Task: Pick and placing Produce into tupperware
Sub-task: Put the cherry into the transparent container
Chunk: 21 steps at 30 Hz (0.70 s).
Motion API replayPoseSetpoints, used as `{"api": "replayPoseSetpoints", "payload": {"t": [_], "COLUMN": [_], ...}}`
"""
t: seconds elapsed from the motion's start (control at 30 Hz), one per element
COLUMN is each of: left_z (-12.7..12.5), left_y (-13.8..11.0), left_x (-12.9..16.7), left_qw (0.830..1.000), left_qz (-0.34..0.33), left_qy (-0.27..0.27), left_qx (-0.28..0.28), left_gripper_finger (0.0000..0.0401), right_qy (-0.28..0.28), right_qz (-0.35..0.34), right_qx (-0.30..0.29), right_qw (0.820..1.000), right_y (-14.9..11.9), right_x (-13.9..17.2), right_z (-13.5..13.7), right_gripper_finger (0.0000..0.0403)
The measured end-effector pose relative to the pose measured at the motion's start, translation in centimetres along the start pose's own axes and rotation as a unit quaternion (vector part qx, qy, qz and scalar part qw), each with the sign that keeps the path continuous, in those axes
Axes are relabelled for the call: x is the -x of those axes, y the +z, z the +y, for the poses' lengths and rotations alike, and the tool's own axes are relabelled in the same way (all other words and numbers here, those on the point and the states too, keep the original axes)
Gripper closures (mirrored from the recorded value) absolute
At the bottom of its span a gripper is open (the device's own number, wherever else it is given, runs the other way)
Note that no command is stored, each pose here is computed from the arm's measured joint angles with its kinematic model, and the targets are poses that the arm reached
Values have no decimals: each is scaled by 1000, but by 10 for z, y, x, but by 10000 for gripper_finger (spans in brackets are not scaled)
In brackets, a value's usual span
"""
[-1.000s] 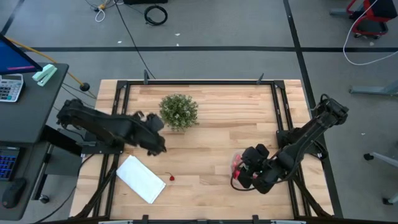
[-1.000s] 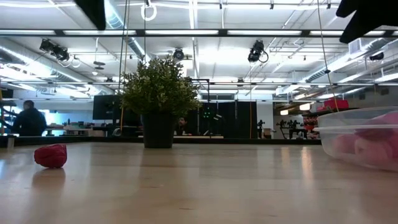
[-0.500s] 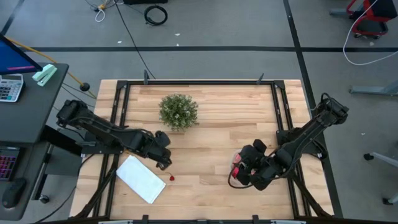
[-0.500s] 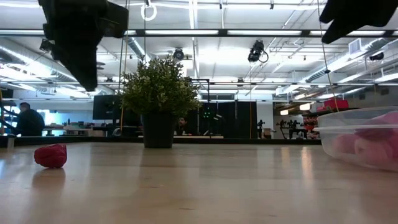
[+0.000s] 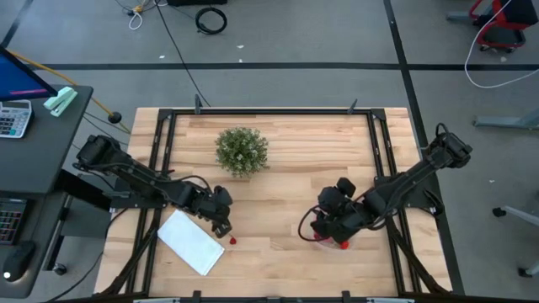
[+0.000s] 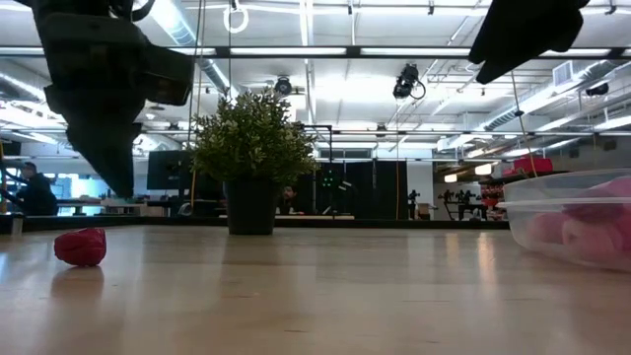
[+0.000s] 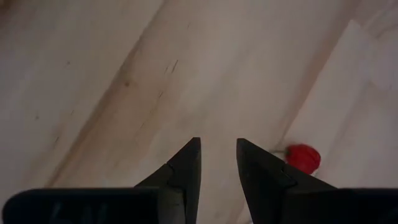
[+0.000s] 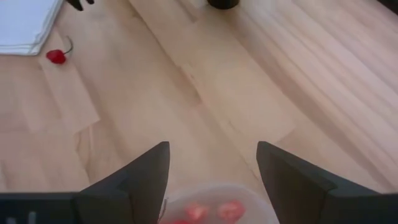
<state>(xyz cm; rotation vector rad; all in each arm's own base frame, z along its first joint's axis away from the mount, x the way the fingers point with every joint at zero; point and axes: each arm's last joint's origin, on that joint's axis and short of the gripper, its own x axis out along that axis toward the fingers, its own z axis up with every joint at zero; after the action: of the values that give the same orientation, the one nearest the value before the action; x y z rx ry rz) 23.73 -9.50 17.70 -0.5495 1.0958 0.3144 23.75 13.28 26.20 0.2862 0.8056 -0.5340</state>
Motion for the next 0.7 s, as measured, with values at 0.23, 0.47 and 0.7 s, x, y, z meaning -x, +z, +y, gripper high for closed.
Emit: {"api": "replayPoseSetpoints", "payload": {"t": [0.23,0.47,0.7], "left_z": [-15,-42,-49], "left_y": [-14,-28,-41], "left_x": [1,9,-3], "left_qw": [997,983,983], "left_qz": [19,-39,-55], "left_qy": [-53,-125,-99], "left_qx": [-61,-126,-143], "left_gripper_finger": [293,293,292], "right_qy": [-8,-8,-8], "right_qz": [0,0,0], "right_qx": [4,5,4], "right_qw": [1000,1000,1000], "right_y": [4,4,4], "right_x": [-4,-4,-4], "right_z": [-3,-3,-3], "right_gripper_finger": [153,153,153]}}
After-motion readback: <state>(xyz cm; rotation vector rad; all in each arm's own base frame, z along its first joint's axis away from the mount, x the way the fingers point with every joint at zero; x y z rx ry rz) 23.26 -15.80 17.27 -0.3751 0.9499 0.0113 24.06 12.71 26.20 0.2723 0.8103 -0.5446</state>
